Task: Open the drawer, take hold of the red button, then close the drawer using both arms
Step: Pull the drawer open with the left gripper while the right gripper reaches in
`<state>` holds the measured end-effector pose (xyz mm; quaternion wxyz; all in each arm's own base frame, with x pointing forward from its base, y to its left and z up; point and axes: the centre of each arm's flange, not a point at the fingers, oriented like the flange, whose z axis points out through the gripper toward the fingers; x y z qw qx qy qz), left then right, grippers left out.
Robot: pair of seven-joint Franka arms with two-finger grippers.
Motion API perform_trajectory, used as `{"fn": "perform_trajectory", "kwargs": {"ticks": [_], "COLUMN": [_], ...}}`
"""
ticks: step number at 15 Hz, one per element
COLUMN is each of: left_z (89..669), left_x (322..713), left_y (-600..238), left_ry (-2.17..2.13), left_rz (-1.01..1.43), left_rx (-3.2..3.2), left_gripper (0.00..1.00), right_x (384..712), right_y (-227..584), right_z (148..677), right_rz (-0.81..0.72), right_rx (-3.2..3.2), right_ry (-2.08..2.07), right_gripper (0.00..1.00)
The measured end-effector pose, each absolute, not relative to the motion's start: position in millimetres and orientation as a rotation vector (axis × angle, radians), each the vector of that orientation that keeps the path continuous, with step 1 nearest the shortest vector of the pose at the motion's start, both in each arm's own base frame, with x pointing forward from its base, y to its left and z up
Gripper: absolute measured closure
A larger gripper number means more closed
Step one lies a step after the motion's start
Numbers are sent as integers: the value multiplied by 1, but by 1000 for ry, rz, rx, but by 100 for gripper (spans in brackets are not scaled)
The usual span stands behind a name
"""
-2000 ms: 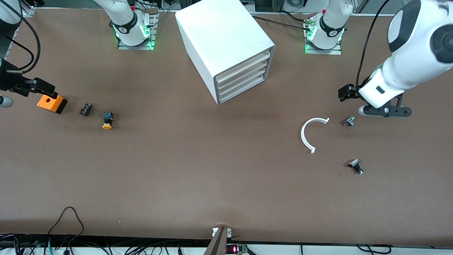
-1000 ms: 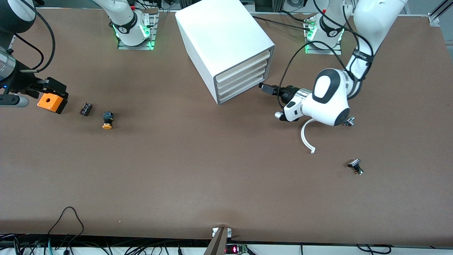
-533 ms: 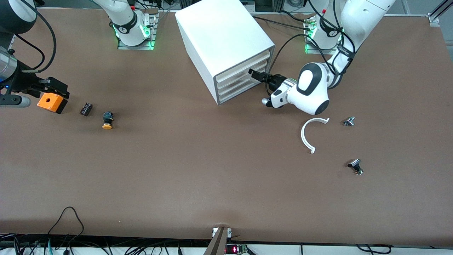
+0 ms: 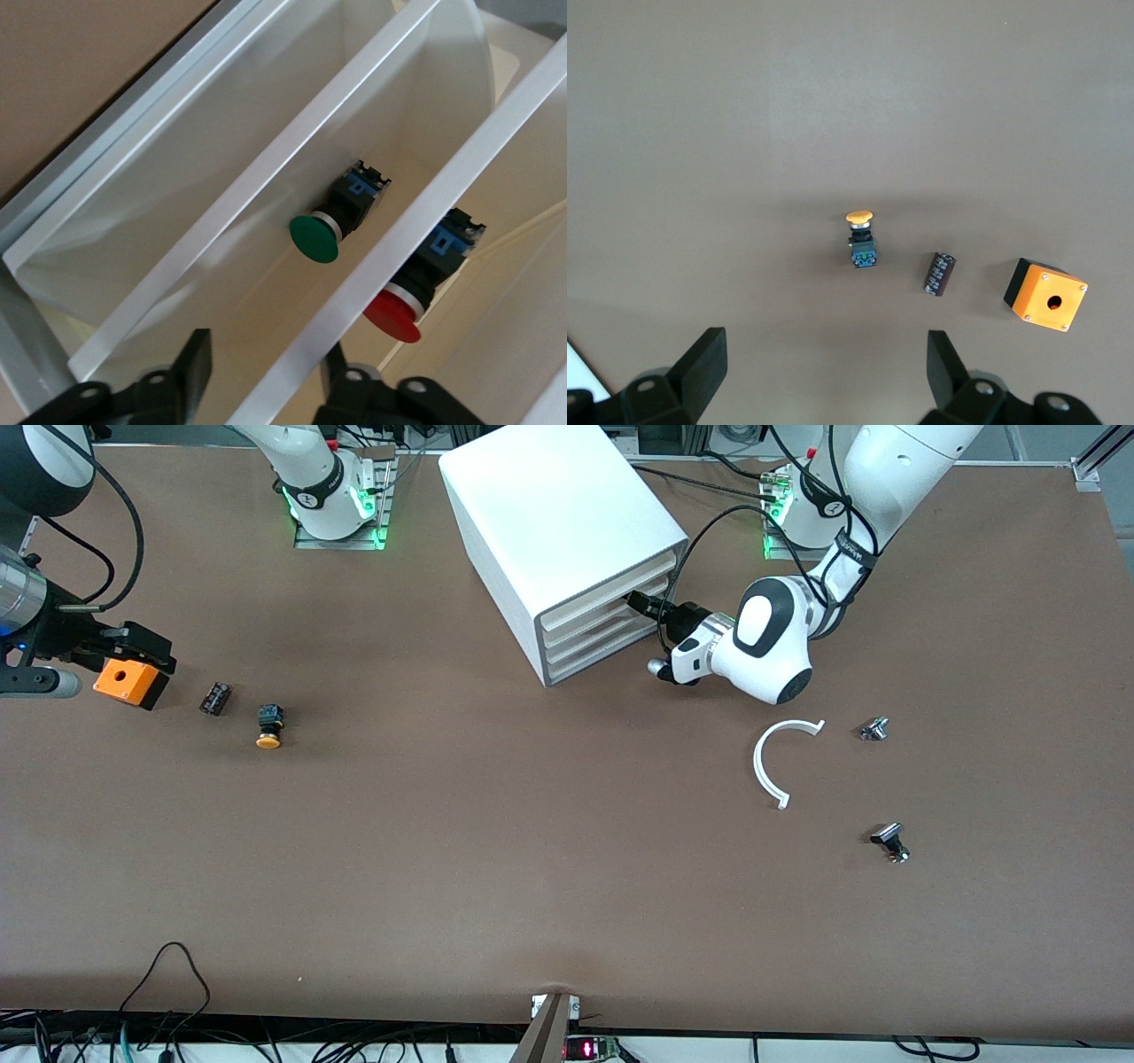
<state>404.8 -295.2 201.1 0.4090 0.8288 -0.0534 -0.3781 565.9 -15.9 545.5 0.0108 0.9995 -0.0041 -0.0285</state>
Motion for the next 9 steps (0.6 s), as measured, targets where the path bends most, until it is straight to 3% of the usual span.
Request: {"fn": "perform_trajectory", "kwargs": {"ticks": [2, 4, 9], "left_z": [204, 207, 237], "left_x": [407, 417, 510], "left_y": [-297, -291, -213], "left_ry": [-147, -178, -158], "left_rz": [-942, -904, -633], "left_rx": [2085, 2105, 2180], "left_gripper": [61, 64, 81], "right_x": [569, 574, 596], "right_y": [-6, 11, 88], "right_z": [538, 526, 517], "right_rz": [-111, -133, -124], "right_rx": [3119, 3123, 3207], "right_ry": [12, 55, 206], "right_gripper": [0, 0, 0]}}
